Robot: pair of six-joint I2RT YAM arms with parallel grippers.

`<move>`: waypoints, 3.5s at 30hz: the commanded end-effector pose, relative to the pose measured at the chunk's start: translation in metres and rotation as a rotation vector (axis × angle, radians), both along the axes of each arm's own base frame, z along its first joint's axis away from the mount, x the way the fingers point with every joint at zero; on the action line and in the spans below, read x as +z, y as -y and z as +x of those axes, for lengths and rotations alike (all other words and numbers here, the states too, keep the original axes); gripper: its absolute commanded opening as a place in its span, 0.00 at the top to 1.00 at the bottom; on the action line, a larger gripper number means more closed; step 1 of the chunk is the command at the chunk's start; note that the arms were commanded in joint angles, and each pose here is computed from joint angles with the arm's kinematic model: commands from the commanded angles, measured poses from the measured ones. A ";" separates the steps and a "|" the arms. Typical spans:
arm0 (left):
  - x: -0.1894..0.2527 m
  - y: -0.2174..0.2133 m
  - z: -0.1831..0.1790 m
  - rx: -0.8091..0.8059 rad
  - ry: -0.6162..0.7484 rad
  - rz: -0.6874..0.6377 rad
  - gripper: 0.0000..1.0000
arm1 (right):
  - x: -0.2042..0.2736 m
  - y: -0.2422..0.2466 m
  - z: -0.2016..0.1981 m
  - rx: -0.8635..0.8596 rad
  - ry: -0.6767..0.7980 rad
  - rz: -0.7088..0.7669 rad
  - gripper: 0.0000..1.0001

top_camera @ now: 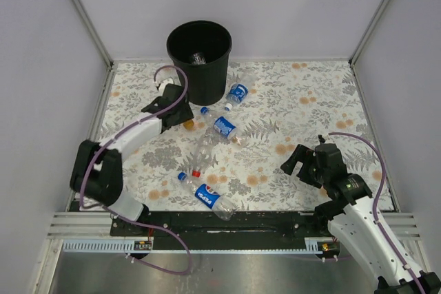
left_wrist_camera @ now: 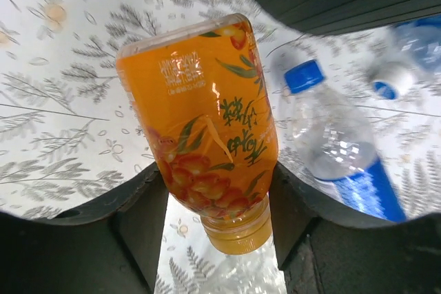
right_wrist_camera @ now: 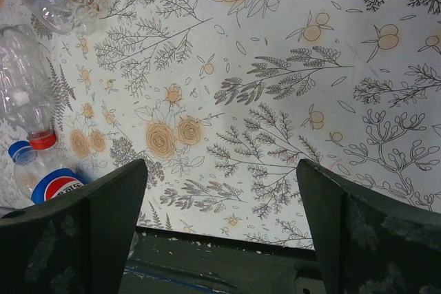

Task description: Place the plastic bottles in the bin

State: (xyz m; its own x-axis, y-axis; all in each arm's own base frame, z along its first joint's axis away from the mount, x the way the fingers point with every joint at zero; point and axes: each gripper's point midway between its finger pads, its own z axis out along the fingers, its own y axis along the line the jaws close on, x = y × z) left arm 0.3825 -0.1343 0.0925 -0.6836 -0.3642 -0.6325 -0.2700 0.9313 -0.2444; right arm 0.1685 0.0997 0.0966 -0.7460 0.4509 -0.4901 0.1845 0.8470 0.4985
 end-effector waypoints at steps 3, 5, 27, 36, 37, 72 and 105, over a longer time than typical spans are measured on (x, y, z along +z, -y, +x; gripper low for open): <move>0.133 -0.024 -0.006 0.017 0.312 0.010 0.55 | 0.011 -0.007 0.008 0.027 0.052 0.020 0.01; 0.171 -0.023 -0.005 -0.009 0.396 0.010 0.55 | 0.011 -0.007 0.008 0.026 0.052 0.021 0.01; 0.291 0.051 0.152 -0.157 0.563 0.037 0.01 | 0.015 0.003 0.003 -0.017 0.048 -0.002 0.01; 0.281 0.015 0.044 -0.123 0.508 -0.037 0.01 | 0.012 -0.003 0.009 -0.011 0.052 0.022 0.01; 0.272 0.009 0.032 -0.115 0.489 -0.025 0.01 | 0.013 -0.004 0.011 -0.008 0.051 0.024 0.01; -0.011 0.080 -0.113 -0.534 -0.102 0.044 0.01 | 0.003 -0.006 -0.001 0.008 0.035 0.049 0.00; 0.280 0.057 0.043 -0.313 0.410 0.000 0.91 | 0.007 -0.005 0.001 0.025 0.027 0.018 0.01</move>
